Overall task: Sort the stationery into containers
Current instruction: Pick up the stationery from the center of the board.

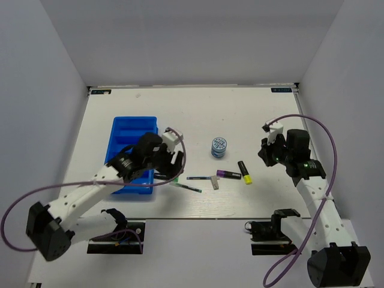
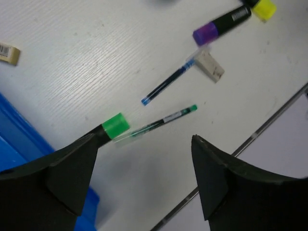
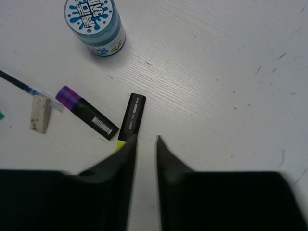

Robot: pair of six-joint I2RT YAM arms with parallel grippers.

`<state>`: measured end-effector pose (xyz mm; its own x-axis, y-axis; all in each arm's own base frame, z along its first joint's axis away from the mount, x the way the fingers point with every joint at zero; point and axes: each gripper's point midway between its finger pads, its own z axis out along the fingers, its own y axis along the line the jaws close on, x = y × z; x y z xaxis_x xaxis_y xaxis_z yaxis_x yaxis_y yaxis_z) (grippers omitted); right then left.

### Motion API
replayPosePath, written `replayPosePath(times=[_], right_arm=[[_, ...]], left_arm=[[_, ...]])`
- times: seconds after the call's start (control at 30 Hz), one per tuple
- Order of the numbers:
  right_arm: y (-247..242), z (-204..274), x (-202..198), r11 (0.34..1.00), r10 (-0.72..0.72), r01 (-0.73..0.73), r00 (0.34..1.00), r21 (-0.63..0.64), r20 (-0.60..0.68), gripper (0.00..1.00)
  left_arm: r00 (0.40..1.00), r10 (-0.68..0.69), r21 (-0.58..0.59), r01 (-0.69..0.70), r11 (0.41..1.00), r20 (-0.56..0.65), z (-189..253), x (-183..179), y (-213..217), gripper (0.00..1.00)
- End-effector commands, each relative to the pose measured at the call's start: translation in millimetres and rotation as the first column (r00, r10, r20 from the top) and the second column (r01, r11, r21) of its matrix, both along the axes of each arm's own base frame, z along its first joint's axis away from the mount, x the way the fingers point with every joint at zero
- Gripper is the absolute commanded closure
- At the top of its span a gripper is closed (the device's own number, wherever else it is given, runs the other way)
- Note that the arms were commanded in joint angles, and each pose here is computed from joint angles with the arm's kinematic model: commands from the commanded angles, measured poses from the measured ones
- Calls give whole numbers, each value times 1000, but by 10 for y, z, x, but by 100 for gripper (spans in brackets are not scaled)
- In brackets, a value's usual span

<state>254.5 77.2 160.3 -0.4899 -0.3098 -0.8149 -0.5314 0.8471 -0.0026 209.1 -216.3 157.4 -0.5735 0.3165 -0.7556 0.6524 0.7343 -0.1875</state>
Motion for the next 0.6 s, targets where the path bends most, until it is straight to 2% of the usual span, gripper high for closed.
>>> replayPosePath(times=[0.0, 0.03, 0.07, 0.1, 0.13, 0.2, 0.27, 0.3, 0.33, 0.37, 0.4, 0.43, 0.47, 0.5, 0.53, 0.57], right_arm=[[58, 45, 115, 999, -11, 10, 1000, 42, 22, 69], [88, 80, 144, 998, -2, 1, 1000, 55, 23, 42], [120, 81, 158, 997, -4, 4, 1000, 77, 9, 19], [168, 18, 185, 996, 8, -4, 999, 94, -36, 10], [194, 48, 197, 994, 19, -14, 999, 104, -46, 10], [339, 20, 192, 984, 90, -75, 993, 163, -83, 10], [451, -5, 230, 972, 150, -133, 986, 196, -72, 10], [578, 25, 188, 951, 220, -199, 973, 238, -65, 10], [656, -5, 205, 941, 274, -253, 960, 226, -65, 10], [698, -97, 221, 935, 296, -266, 950, 235, -102, 10], [718, -70, 298, 935, 304, -279, 948, 217, -94, 10], [815, -209, 348, 931, 332, -299, 933, 210, -143, 10], [814, -188, 449, 938, 320, -294, 938, 183, -133, 10], [871, -222, 465, 936, 334, -309, 932, 171, -141, 10], [963, -320, 525, 931, 350, -323, 921, 169, -170, 10], [944, -367, 586, 941, 329, -308, 928, 139, -175, 10]], left_arm=[[995, 97, 114, -97, 989, 4, 5, 274, -53, 7], [993, 117, 119, -113, 987, -29, -79, 321, -120, 1], [985, 170, 44, -169, 985, -39, -19, 427, -257, 1], [979, 201, 38, -199, 979, -33, 1, 500, -290, 1], [965, 249, 47, -246, 968, -80, -140, 546, -349, 1], [944, 318, 21, -318, 948, -92, -65, 659, -412, 1], [920, 383, 86, -376, 923, -84, -109, 715, -299, 34], [922, 382, 95, -375, 922, -61, -41, 753, -261, 54], [922, 385, 109, -378, 919, -48, -21, 747, -204, 70], [914, 404, 118, -398, 910, -34, 23, 754, -75, 87], [924, 382, 120, -377, 918, -18, 105, 696, -5, 87], [926, 377, 138, -370, 919, -27, 29, 632, 85, 84], [926, 378, 83, -376, 923, -3, 212, 597, 176, 62], [930, 368, 88, -368, 926, 11, 223, 576, 230, 43], [928, 371, 126, -368, 921, -4, 79, 503, 358, 32], [933, 360, 84, -360, 929, 19, 207, 440, 406, 21]])
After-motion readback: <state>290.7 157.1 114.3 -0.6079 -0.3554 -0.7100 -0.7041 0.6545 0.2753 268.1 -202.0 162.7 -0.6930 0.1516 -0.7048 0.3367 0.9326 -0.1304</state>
